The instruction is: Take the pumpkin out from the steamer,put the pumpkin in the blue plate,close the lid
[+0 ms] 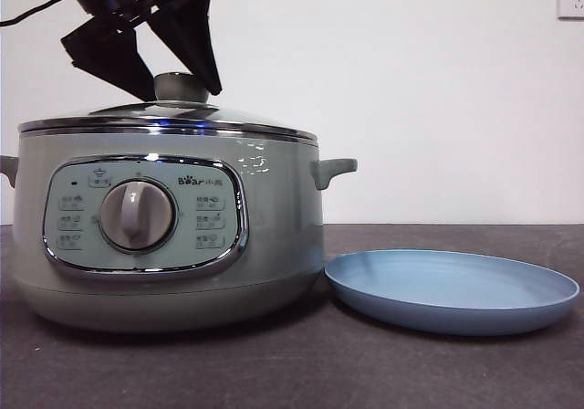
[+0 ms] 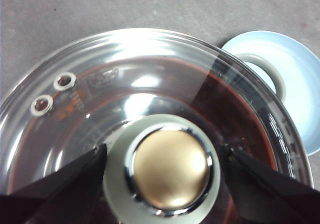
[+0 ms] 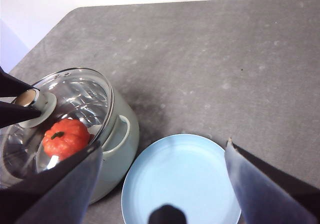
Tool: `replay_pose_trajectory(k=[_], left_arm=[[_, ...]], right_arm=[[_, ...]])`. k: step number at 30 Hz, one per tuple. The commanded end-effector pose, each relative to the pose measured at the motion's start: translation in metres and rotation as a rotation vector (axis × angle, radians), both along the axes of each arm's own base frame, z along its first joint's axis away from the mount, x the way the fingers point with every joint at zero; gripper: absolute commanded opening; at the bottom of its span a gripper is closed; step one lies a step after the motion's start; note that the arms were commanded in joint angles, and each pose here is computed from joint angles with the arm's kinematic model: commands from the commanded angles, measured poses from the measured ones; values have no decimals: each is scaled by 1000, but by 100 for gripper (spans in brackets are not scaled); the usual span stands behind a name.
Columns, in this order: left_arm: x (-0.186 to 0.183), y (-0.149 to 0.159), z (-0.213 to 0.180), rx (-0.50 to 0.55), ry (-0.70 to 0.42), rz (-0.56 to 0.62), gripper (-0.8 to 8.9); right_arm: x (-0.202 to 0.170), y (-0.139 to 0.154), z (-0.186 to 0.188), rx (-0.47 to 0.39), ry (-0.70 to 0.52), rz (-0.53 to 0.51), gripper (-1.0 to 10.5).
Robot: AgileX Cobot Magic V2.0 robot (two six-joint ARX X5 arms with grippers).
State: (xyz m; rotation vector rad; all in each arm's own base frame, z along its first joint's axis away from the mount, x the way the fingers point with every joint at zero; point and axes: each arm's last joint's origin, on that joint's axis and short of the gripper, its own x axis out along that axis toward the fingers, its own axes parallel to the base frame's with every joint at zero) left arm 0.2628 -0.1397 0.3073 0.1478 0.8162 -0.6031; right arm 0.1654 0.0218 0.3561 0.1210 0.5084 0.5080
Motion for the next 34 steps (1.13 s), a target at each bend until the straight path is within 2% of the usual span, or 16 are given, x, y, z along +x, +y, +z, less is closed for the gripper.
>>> replay_pose_trajectory(k=[1, 3, 4, 6, 8, 18, 25, 34], left_arm=[[0, -5, 0, 1, -25, -22, 376], [0, -6, 1, -1, -28, -25, 366], [0, -6, 1, -1, -28, -25, 323], [-1, -6, 0, 1, -27, -27, 175], [-1, -8, 0, 10, -34, -46, -24], [-2, -7, 4, 23, -59, -32, -8], [-9, -2, 32, -3, -139, -14, -8], [-44, 18, 69, -34, -251, 20, -8]], right_arm=[[0, 0, 0, -5, -4, 1, 410], [0, 0, 0, -7, -1, -1, 409], [0, 0, 0, -7, 0, -1, 409], [0, 0, 0, -7, 1, -1, 409], [0, 0, 0, -7, 1, -1, 409], [0, 0, 0, -7, 2, -1, 409], [0, 0, -1, -4, 6, 5, 409], [10, 11, -8, -7, 52, 62, 409]])
